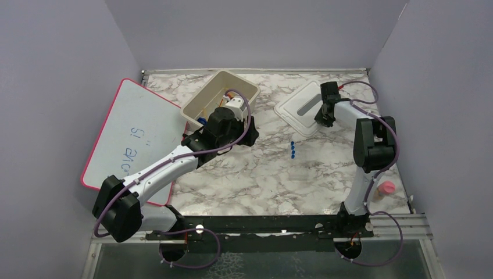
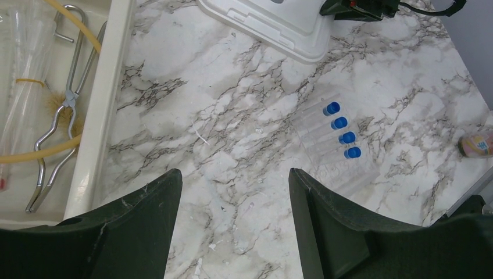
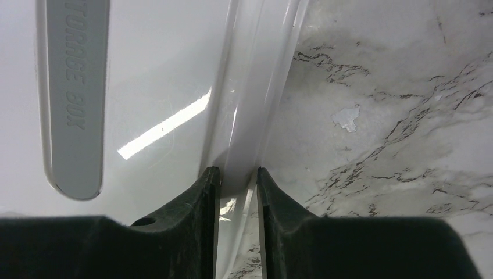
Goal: Organize the chemistry lab equipment
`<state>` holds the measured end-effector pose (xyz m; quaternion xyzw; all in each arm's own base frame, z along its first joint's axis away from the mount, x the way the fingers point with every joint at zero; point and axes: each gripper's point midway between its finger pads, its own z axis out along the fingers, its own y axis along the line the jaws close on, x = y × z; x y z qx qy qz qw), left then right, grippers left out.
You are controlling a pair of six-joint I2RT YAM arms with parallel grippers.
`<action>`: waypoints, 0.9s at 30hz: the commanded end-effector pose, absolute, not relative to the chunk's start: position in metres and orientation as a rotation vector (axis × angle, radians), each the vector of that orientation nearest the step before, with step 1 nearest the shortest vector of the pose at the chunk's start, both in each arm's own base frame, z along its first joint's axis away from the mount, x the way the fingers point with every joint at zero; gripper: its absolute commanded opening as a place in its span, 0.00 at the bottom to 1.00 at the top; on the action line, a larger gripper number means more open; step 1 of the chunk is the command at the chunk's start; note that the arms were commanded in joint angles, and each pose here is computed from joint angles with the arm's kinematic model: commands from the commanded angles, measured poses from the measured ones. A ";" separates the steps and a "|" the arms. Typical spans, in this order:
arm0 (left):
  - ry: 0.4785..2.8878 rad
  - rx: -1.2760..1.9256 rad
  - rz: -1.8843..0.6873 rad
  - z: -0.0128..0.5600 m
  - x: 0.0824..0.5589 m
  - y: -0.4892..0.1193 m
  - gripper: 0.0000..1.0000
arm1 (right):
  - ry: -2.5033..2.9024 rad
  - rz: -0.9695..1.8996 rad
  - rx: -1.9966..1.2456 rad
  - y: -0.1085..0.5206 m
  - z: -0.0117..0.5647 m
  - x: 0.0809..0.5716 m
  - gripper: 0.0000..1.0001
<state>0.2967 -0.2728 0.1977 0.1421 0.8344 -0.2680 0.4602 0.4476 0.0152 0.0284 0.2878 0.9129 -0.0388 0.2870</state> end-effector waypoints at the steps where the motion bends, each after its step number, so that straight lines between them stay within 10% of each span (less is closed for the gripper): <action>1: 2.030 0.346 -0.681 0.210 0.304 -0.278 0.70 | 2.505 -0.181 0.790 0.008 0.005 0.435 0.21; 27: 1.976 0.021 -0.927 0.247 0.336 -0.286 0.75 | 2.148 0.517 0.712 0.079 0.151 0.466 0.09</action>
